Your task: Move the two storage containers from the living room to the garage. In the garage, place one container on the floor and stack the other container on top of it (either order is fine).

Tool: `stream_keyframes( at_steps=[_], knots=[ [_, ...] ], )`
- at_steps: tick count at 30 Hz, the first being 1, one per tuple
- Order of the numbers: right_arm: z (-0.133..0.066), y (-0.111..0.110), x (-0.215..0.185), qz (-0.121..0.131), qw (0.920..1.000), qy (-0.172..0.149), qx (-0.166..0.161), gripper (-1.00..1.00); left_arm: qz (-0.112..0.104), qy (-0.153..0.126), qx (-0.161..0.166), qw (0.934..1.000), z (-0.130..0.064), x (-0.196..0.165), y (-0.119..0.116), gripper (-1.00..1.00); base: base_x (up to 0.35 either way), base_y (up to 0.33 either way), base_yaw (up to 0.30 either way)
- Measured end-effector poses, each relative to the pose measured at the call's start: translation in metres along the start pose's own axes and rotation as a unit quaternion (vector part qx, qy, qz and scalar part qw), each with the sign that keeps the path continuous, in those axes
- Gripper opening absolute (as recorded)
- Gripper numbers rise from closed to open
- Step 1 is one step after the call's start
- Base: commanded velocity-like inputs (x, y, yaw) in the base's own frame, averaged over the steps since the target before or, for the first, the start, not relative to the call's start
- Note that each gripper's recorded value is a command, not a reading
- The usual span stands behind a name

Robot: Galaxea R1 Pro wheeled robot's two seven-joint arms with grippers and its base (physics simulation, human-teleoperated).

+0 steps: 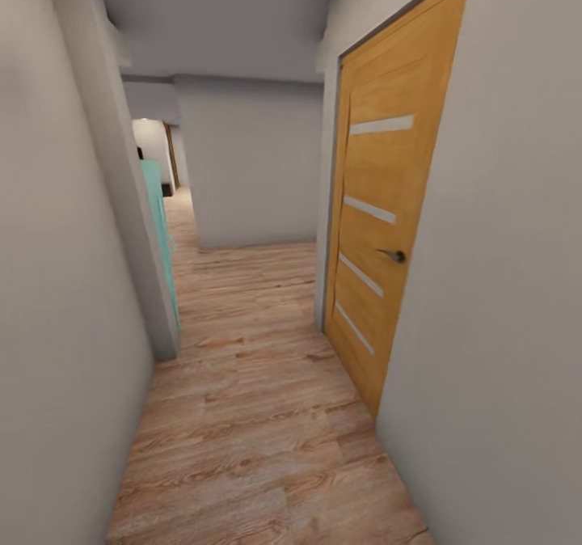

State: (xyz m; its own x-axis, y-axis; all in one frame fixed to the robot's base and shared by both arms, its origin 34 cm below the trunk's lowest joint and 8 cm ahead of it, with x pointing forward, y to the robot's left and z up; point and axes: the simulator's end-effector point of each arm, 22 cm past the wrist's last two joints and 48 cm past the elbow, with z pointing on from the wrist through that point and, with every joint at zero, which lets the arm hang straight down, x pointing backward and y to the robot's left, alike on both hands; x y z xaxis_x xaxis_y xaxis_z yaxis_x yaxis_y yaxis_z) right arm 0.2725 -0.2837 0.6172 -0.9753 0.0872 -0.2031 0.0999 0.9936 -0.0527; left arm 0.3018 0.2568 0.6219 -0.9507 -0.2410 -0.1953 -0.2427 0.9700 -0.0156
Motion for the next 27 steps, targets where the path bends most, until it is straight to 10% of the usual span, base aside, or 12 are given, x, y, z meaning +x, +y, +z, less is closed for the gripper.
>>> stream_keyframes(
  at_steps=[27],
  knots=[
    [-0.0001,-0.0008,-0.0001,0.002,1.0000,0.000,0.001,1.00,0.000,-0.001,-0.005,1.0000,0.0000,-0.0007,0.0044,1.00,0.251,0.000,0.122]
  ],
)
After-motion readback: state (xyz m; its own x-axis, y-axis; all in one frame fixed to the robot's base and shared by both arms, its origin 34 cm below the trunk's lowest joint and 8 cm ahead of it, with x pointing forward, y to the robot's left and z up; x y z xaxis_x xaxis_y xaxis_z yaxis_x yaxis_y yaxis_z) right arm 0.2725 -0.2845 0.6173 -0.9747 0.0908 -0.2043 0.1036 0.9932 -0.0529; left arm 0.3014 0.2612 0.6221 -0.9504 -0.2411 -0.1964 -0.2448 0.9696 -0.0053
